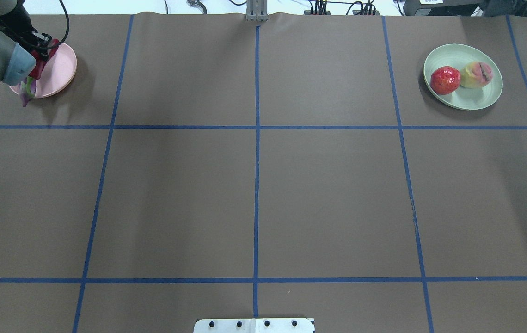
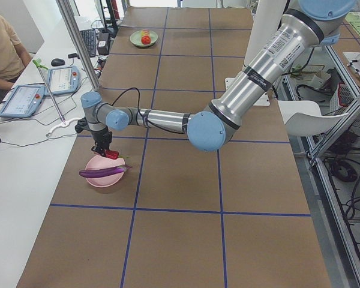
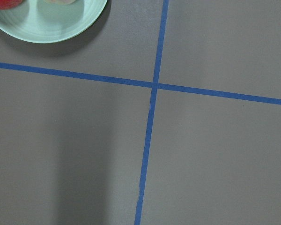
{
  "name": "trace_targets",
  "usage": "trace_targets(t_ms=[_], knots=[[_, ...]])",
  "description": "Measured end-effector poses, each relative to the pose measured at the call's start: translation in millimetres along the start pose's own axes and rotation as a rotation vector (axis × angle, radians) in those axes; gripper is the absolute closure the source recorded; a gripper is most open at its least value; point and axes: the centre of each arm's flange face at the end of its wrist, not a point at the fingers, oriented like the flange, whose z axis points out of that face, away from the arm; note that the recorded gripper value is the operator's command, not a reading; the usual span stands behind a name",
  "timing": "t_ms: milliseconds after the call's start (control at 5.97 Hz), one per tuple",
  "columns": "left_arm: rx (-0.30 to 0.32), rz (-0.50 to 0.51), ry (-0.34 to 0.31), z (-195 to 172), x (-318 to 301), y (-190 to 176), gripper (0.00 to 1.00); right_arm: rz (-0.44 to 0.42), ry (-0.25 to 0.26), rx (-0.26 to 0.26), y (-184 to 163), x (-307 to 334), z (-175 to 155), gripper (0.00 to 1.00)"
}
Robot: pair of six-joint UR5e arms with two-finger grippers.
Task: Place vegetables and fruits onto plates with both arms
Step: 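Release the chili pepper and withdraw the left gripper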
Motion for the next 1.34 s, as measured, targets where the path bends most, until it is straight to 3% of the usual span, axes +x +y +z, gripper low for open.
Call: trace_targets(t_ms=[335,670,1006,1341], knots=[[0.023,-0.011,0.033,-14.5,12.2,-2.6,0.0,-0.001,-0.001,0.001,-0.3,-0.2,-0.2,0.0],[0.061,-0.067,0.178,-73.0,-34.4,27.2,0.0,-0.001,-0.002,0.001,-0.4,-0.7,-0.6,0.0],[0.133,-0.081,0.232,-109.4,-90.9,143.0,0.0,-0.002,-0.012,0.005,-1.2,-2.4,-1.7,0.0],[0.133,-0.015,0.193,-125.2,-150.2,256.7,0.0,-0.002,-0.016,0.006,-1.0,-3.1,-2.1,0.0]])
